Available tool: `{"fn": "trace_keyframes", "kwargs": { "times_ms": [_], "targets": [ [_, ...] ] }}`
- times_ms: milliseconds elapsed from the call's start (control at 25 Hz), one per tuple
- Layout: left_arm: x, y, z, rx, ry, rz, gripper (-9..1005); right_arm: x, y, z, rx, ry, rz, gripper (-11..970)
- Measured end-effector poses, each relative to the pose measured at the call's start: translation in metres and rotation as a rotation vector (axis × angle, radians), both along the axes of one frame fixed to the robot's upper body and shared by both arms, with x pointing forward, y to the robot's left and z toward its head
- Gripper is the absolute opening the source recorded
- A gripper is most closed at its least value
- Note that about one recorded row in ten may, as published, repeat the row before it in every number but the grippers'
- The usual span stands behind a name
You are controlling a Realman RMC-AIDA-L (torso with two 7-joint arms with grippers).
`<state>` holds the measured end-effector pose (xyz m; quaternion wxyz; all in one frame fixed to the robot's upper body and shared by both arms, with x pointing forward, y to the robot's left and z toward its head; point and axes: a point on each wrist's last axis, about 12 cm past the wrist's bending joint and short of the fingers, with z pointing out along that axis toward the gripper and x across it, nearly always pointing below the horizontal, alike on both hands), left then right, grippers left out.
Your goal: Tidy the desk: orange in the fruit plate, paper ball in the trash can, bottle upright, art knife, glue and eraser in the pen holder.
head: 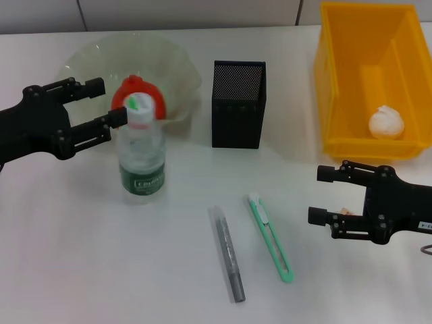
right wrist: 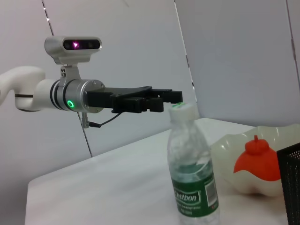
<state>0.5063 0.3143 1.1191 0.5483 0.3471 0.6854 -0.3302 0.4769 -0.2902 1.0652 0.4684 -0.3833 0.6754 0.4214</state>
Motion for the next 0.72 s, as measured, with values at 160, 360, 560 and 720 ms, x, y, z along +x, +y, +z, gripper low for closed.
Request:
{"fn": "trace_keyframes", "kwargs": {
  "times_ms": [160,360,560,720],
  "targets": [
    [-0.001,0.003,0.001,-0.013,-0.004,0.014,538,0.000,-0.001,0.001,0.005,0.005,0.001,785],
    [-0.011,0.027,0.017,-0.092,-0.073,0.066,709,0.001,-0.005,0.008,0.004,0.004,-0.009,778],
    [-0.033,0.046,0.026,-0.152,-0.130,0.058,792,0.009,-0.010,0.025,0.003,0.034,-0.023,772],
    [-0.050,0.027,-0.004,-0.116,-0.110,-0.073,791,0.026,-0.015,0.065,-0.069,0.106,-0.060,767]
  ]
}}
